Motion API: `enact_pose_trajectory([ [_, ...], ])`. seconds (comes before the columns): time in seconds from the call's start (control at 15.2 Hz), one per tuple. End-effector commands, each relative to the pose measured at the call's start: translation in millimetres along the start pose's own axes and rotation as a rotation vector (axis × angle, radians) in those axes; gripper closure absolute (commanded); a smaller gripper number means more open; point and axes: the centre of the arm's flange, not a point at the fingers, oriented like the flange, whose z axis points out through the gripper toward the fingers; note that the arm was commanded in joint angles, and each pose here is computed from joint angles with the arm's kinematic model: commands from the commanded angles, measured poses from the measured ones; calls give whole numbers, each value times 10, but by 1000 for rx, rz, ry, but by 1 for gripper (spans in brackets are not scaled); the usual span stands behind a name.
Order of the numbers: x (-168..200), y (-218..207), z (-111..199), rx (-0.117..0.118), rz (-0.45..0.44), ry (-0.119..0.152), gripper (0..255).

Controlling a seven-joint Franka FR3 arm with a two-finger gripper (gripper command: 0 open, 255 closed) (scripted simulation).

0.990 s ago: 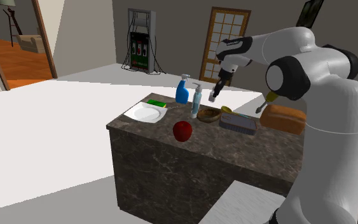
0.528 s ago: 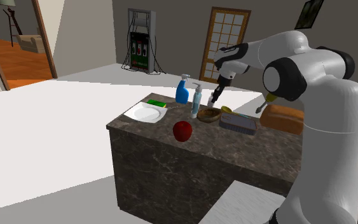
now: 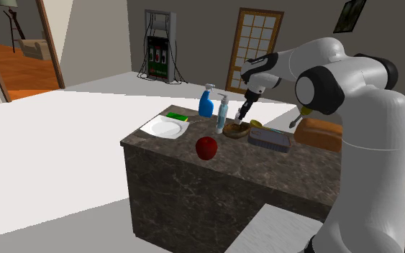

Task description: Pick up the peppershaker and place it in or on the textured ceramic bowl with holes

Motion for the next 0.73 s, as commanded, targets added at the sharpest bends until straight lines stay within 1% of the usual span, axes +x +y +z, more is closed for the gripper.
enact_pose_trajectory([
  [0.0, 1, 1, 1, 0, 0, 0, 255],
  [0.13, 1, 1, 1, 0, 0, 0, 255],
  [0.2, 1, 1, 1, 0, 0, 0, 0],
  [0.53, 1, 1, 1, 0, 0, 0, 0],
  [0.66, 1, 1, -263, 0, 0, 0, 0],
])
